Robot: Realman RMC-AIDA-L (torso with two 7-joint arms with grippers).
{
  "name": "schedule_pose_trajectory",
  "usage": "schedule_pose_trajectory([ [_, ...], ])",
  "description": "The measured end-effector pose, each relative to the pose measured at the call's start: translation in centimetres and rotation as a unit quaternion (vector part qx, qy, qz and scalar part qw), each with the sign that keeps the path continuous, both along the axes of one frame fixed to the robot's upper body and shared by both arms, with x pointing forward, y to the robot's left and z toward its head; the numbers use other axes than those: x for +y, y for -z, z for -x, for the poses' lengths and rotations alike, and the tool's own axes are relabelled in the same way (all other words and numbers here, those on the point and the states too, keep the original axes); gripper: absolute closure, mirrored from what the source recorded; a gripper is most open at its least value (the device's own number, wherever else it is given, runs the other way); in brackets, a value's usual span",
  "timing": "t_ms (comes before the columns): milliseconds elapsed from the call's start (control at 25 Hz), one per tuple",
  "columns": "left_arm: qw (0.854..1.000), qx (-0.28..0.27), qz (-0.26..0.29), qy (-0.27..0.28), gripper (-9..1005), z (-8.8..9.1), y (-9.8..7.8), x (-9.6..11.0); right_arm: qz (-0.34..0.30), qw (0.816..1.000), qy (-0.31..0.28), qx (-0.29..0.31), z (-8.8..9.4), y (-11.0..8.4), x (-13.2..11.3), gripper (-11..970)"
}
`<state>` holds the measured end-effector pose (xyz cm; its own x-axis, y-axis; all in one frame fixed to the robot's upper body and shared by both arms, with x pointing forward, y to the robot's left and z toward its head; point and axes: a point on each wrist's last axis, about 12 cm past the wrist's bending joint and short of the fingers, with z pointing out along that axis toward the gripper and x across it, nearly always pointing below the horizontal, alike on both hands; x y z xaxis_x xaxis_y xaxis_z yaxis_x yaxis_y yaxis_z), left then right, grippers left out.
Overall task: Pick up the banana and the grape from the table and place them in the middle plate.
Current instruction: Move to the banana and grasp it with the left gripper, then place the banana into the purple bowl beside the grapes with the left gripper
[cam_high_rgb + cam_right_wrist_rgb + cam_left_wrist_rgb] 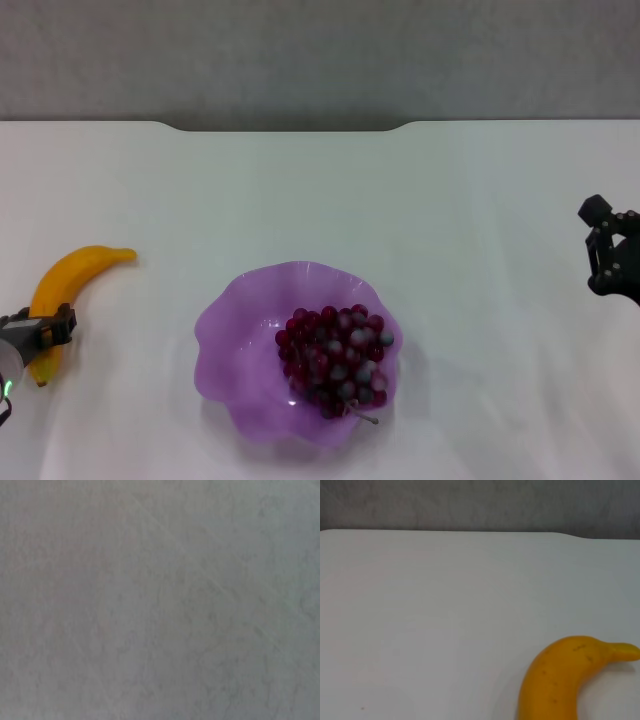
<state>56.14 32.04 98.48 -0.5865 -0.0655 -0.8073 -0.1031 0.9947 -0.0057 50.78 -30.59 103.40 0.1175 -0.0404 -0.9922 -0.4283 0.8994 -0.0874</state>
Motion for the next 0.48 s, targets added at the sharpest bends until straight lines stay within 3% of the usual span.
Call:
schedule_pose_trajectory([
  [240, 1.0, -0.002, 0.002, 0.0, 498, -0.1, -0.2, 0.0, 0.001, 1.0, 0.001, 0.002, 0.0, 0.1, 0.0, 959],
  [480, 0.999, -0.042, 0.012, 0.011, 494, -1.8, -2.0, -0.8, 0.001, 1.0, 0.002, 0.004, 0.1, 0.1, -0.1, 959],
])
